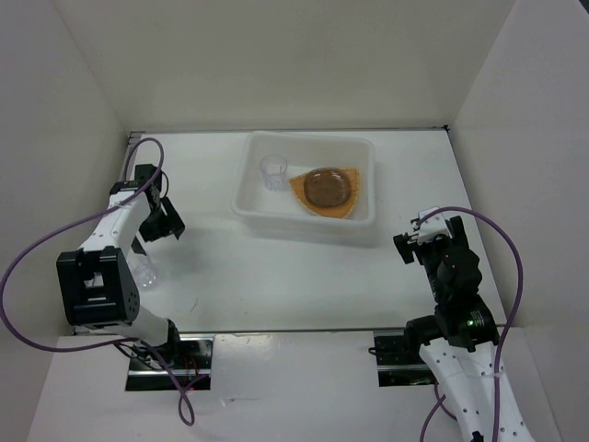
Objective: Place the mixed dishes into the plastic bin
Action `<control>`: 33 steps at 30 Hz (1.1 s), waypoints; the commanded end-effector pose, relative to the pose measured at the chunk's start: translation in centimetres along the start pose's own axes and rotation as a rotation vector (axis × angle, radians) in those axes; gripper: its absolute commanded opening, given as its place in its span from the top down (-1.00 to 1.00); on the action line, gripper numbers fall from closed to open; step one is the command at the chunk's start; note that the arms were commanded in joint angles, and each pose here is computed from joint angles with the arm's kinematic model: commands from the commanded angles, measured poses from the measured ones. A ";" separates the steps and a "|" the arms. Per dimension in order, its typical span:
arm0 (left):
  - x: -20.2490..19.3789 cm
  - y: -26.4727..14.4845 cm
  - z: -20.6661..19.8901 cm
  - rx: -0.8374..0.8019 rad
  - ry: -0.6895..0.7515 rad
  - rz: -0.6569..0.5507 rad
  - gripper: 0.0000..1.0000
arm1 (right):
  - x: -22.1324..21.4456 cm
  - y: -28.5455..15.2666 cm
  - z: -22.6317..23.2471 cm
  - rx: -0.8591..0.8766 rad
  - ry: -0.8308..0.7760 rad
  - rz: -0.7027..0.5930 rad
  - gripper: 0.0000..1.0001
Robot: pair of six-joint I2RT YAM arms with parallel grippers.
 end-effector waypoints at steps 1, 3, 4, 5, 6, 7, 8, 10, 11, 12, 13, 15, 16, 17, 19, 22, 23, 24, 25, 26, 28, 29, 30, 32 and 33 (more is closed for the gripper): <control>0.6 0.9 0.0 -0.014 -0.001 -0.006 -0.99 | 1.5 0.0 -0.5 -0.031 0.030 -0.068 -0.97; 0.8 1.2 0.3 -0.002 -0.009 -0.007 -0.99 | 1.5 0.0 -0.5 -0.031 0.030 -0.068 -0.97; 0.8 1.2 0.3 -0.002 -0.010 -0.007 -0.99 | 1.5 0.0 -0.5 -0.031 0.030 -0.068 -0.97; 0.5 1.4 0.3 0.001 0.002 0.002 -0.99 | 1.5 0.0 -0.5 -0.031 0.030 -0.068 -0.97; 0.6 1.7 0.5 0.003 -0.007 0.003 -0.99 | 1.5 0.0 -0.5 -0.031 0.030 -0.068 -0.97; 0.6 1.7 0.5 0.003 -0.007 0.003 -0.99 | 1.5 0.0 -0.5 -0.031 0.030 -0.068 -0.97; 0.2 2.2 0.5 0.009 -0.001 0.023 -0.99 | 1.5 0.0 -0.5 -0.031 0.030 -0.068 -0.97; 0.3 2.6 0.3 0.010 0.000 0.028 -0.99 | 1.5 0.0 -0.5 -0.031 0.030 -0.068 -0.97; 0.1 2.9 0.1 0.002 0.013 0.044 -0.99 | 1.5 0.0 -0.5 -0.031 0.030 -0.068 -0.97; -0.1 3.1 -0.1 -0.010 0.015 0.059 -0.99 | 1.5 0.0 -0.5 -0.031 0.030 -0.068 -0.97; 0.1 3.1 -0.4 -0.025 0.023 0.051 -0.99 | 1.5 0.0 -0.5 -0.031 0.030 -0.068 -0.97; -0.2 3.6 -0.7 -0.039 0.036 0.075 -0.88 | 1.5 0.0 -0.5 -0.031 0.030 -0.068 -0.97; -0.2 3.6 -0.7 -0.040 0.036 0.075 -0.84 | 1.6 -0.1 -0.5 -0.033 0.032 -0.077 -0.97; -0.2 3.6 -0.7 -0.040 0.036 0.075 -0.76 | 1.6 -0.1 -0.5 -0.033 0.032 -0.077 -0.97; -0.2 3.3 -0.8 -0.052 0.034 0.069 0.05 | 1.6 -0.1 -0.5 -0.033 0.032 -0.077 -0.97; 0.1 3.1 -0.8 -0.057 0.029 0.051 1.00 | 1.3 0.0 -0.4 -0.031 0.030 -0.068 -0.97; 0.6 2.7 -0.9 -0.063 0.024 0.030 1.00 | 1.3 0.0 -0.4 -0.031 0.030 -0.068 -0.97; 0.6 2.7 -0.9 -0.063 0.024 0.030 1.00 | 1.3 0.0 -0.4 -0.031 0.030 -0.068 -0.97; 1.2 2.2 -0.7 -0.060 0.019 0.005 1.00 | 1.3 0.0 -0.4 -0.031 0.030 -0.068 -0.97; 1.2 2.1 -0.7 -0.060 0.019 0.005 1.00 | 1.3 0.0 -0.4 -0.031 0.030 -0.068 -0.97; 3.1 -0.3 -1.2 -0.122 -0.002 -0.082 1.00 | 1.3 0.0 -0.4 -0.031 0.030 -0.068 -0.97; 4.4 -1.7 -1.7 -0.171 -0.026 -0.143 1.00 | 1.3 0.0 -0.4 -0.031 0.030 -0.068 -0.97; 6.1 -5.3 -2.0 -0.251 -0.048 -0.275 1.00 | 1.3 0.0 -0.4 -0.031 0.030 -0.068 -0.97; 9.1 -11.6 -5.9 -0.472 0.019 -0.453 1.00 | 1.3 0.0 -0.4 -0.031 0.030 -0.068 -0.97; 10.1 -13.8 -6.9 -0.528 0.032 -0.507 1.00 | 1.3 0.0 -0.4 -0.031 0.030 -0.068 -0.97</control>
Point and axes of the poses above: each gripper's point midway between its finger pads, its own y axis out along the fingers, its own z axis along the line the jaws close on, x = y × z, the point moved 2 cm from there along -y, back along the fingers, and after that the axes turned 11 degrees about y, right-handed, at the moved point
